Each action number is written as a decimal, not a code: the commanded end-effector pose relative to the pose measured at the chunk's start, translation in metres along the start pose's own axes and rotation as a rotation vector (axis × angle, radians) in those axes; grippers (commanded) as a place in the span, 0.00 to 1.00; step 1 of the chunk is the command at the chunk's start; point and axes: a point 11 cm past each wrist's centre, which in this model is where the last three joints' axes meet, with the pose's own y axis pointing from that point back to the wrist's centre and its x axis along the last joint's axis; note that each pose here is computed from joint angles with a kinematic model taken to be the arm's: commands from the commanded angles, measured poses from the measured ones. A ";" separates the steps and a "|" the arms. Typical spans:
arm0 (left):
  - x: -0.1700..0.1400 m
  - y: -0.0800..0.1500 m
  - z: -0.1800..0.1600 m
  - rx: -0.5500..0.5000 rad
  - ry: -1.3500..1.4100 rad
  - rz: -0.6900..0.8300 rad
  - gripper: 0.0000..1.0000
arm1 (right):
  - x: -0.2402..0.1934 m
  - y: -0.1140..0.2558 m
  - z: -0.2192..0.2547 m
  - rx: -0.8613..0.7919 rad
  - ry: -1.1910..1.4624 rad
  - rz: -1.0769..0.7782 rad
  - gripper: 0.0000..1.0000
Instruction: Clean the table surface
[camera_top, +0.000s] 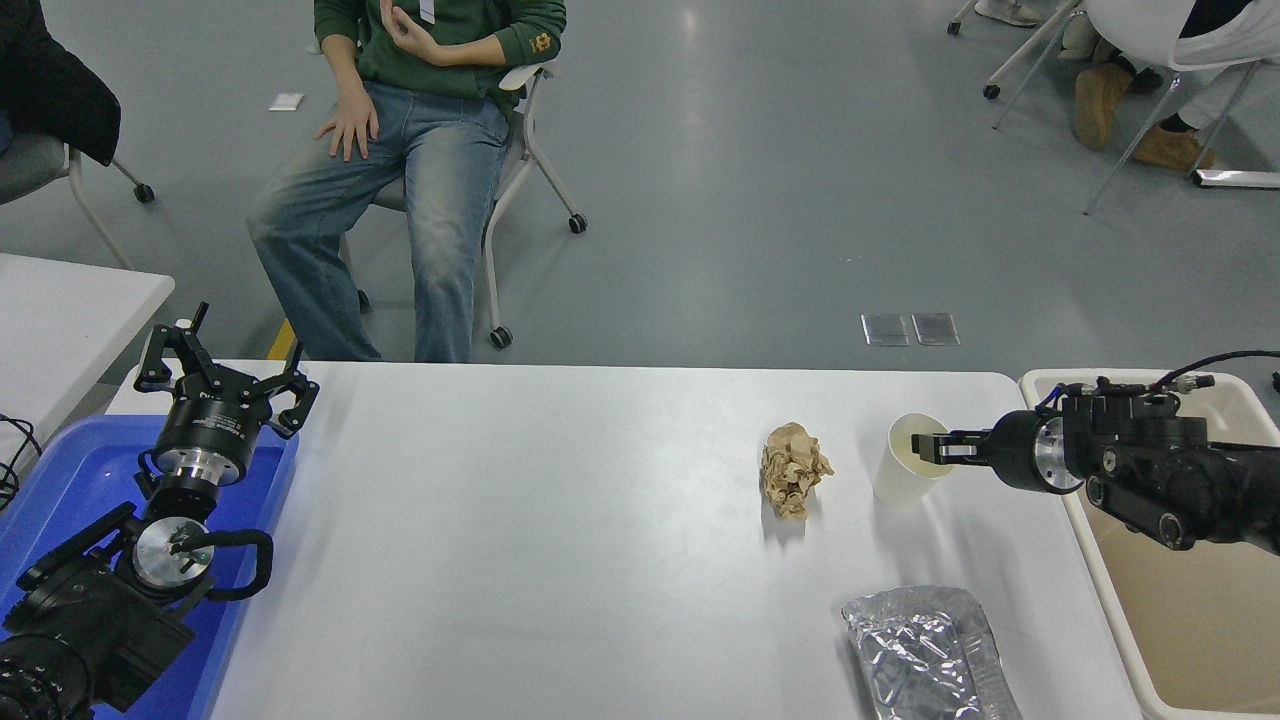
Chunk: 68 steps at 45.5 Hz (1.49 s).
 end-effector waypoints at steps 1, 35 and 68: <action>0.000 0.000 0.000 0.000 0.000 0.000 1.00 | 0.001 0.003 0.002 0.009 0.034 -0.021 0.00; 0.000 0.000 0.000 0.000 0.000 0.000 1.00 | 0.072 0.077 -0.023 0.179 -0.027 0.069 0.00; 0.000 0.000 0.000 0.000 0.000 0.000 1.00 | 0.077 0.179 0.025 0.100 -0.053 0.173 0.00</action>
